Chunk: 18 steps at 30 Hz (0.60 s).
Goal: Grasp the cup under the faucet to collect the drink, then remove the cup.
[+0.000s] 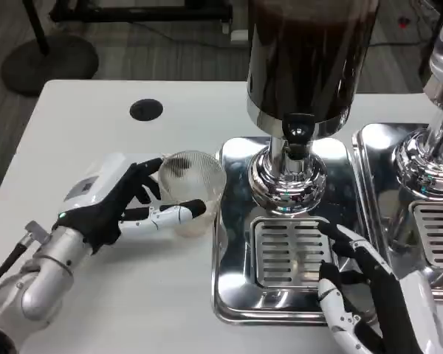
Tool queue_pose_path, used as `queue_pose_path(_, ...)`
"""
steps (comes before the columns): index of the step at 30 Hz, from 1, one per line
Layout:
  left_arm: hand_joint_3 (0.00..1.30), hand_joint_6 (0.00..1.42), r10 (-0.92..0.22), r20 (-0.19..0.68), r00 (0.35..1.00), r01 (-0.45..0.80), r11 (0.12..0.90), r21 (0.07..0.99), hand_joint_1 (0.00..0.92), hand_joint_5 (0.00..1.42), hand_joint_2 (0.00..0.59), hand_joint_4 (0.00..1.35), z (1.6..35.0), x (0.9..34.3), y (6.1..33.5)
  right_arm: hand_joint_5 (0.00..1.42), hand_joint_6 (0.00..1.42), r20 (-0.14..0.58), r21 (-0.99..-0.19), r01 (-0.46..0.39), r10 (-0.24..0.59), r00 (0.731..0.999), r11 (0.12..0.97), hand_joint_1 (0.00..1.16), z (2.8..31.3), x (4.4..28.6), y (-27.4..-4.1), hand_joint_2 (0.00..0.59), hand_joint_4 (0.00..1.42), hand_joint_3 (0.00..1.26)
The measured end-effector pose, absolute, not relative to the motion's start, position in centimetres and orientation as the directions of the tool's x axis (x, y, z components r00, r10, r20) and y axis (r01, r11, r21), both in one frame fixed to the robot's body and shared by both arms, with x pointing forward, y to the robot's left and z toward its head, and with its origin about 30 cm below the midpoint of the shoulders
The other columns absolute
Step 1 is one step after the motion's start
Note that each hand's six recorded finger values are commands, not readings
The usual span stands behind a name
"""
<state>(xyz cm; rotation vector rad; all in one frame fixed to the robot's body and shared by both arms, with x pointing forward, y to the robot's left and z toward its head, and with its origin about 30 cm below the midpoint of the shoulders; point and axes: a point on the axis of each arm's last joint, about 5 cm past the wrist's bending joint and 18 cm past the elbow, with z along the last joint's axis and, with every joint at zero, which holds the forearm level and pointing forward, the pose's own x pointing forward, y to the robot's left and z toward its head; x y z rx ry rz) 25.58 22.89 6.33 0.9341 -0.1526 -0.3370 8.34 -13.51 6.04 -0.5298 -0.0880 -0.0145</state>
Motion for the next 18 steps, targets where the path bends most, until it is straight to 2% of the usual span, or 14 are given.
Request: queue_pose_path(18,0.37,0.75,-0.329,0.017,0.944,0.194,0.599,0.777,0.212,0.64,0.253,0.39,5.3,24.2,23.1,0.26,0.44,0.086,-0.505,0.037,0.008,0.996,0.862,0.37,6.1,8.4,-13.7,0.479,0.21,0.26)
